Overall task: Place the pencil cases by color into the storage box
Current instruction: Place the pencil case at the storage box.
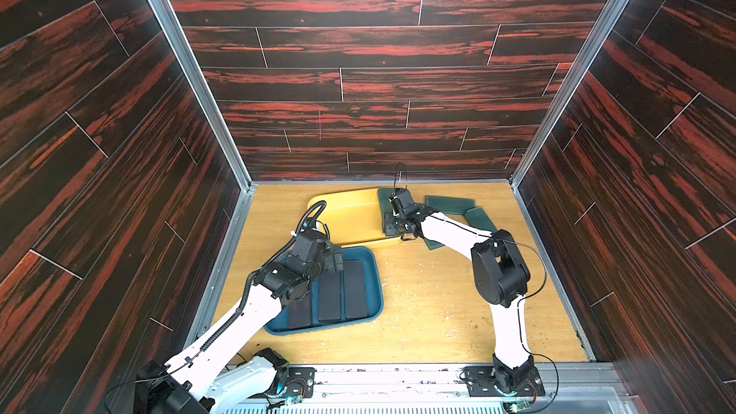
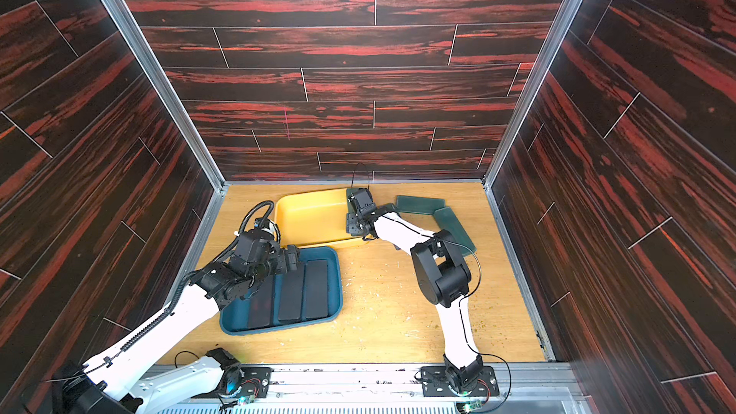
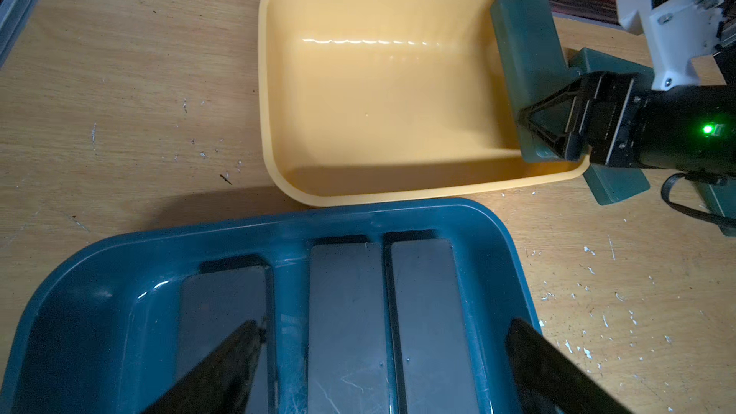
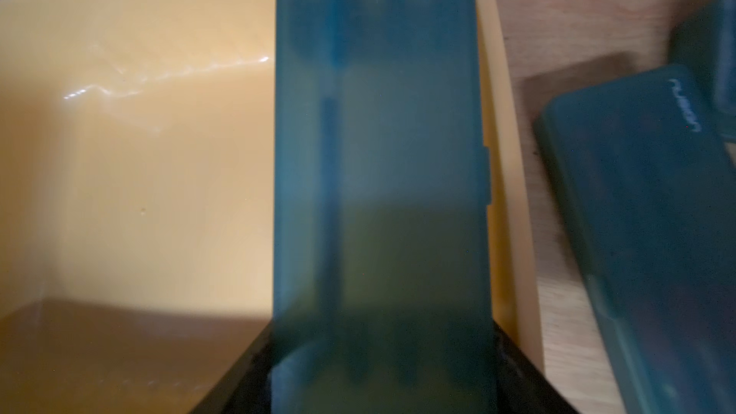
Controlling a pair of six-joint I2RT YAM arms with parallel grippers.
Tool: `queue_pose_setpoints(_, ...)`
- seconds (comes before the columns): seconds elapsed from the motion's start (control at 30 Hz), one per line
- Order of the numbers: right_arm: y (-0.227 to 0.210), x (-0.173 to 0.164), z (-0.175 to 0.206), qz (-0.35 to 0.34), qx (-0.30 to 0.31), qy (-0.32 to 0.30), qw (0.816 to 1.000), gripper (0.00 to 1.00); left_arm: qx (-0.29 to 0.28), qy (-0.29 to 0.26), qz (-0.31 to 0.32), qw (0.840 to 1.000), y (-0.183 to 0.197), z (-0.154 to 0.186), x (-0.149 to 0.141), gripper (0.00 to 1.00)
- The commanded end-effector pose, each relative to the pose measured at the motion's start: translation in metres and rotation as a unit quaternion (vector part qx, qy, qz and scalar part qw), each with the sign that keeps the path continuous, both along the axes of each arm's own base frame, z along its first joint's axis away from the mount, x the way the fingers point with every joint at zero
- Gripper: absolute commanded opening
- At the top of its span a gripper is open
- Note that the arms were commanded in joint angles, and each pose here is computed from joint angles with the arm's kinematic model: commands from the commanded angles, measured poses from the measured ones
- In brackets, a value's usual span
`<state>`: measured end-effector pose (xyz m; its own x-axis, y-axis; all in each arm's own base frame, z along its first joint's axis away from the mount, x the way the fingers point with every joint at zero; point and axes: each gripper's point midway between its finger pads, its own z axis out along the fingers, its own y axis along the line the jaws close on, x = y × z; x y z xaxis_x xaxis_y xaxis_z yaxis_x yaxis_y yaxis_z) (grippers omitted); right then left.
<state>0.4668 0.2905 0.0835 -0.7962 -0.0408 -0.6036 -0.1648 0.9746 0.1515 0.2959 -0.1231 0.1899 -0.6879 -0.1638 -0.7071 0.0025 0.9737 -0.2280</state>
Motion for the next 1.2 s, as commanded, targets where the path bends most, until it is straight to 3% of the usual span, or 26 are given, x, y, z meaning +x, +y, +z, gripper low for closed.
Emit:
queue_pose_setpoints(0.0,-0.016,0.0,-0.017,-0.017,-0.035,0.015,0.999,0.58,0.002,-0.007,0.009,1.0,0.005,0.005,-0.001,0.97)
queue_pose_setpoints(1.17,0.0,0.004,-0.054,-0.007,-0.081,0.078,0.994,0.58,0.005,-0.003,0.004,1.0,0.003,-0.001,0.003,0.97)
